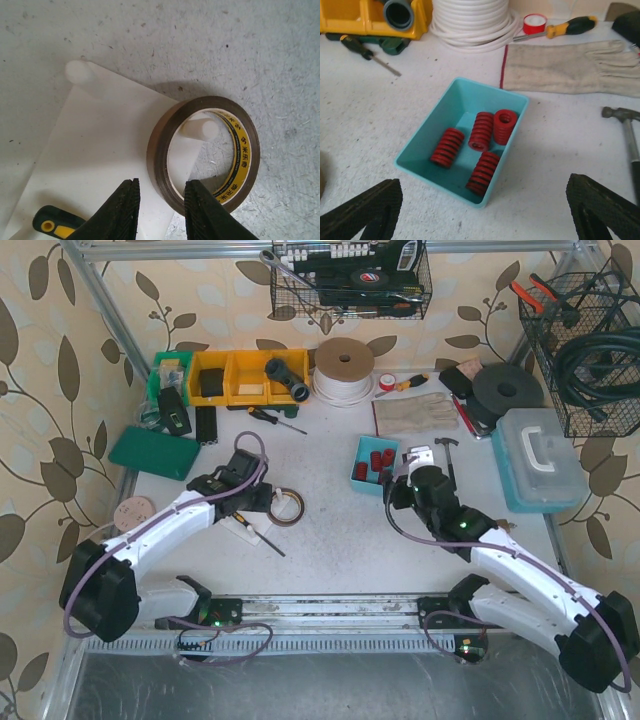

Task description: Install the large spring

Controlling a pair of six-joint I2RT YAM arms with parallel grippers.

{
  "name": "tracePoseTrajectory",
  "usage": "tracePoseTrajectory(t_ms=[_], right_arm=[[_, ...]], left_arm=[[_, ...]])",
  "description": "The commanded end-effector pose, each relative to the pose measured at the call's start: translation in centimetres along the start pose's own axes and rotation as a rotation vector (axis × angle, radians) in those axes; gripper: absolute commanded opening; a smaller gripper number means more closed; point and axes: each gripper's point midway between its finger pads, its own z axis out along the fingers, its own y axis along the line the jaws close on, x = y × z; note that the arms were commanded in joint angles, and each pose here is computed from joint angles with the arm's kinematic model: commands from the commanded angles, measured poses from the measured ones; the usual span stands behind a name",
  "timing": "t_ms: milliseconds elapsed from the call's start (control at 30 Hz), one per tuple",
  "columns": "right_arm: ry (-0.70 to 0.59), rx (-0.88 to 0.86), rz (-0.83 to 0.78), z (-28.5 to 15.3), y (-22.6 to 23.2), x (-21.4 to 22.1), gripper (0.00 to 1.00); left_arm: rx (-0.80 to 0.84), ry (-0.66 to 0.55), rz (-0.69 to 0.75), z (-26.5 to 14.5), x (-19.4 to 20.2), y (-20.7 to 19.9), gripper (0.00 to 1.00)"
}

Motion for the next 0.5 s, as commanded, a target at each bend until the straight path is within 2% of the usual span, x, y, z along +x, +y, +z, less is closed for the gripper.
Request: tracePoseTrajectory(t_ms=[0,467], right_arm=[[-0.104,0.069,0.036,-0.8,-1.3,-1.8,0.89],[-0.118,0.076,0.040,-1.1,-1.6,-1.8,0.90]], left_arm=[[-0.042,-0.005,0.054,0.6,-0.3,-0.3,0.31],[-0.062,0.084,0.080,3.7,1.0,-0.8,0.31]])
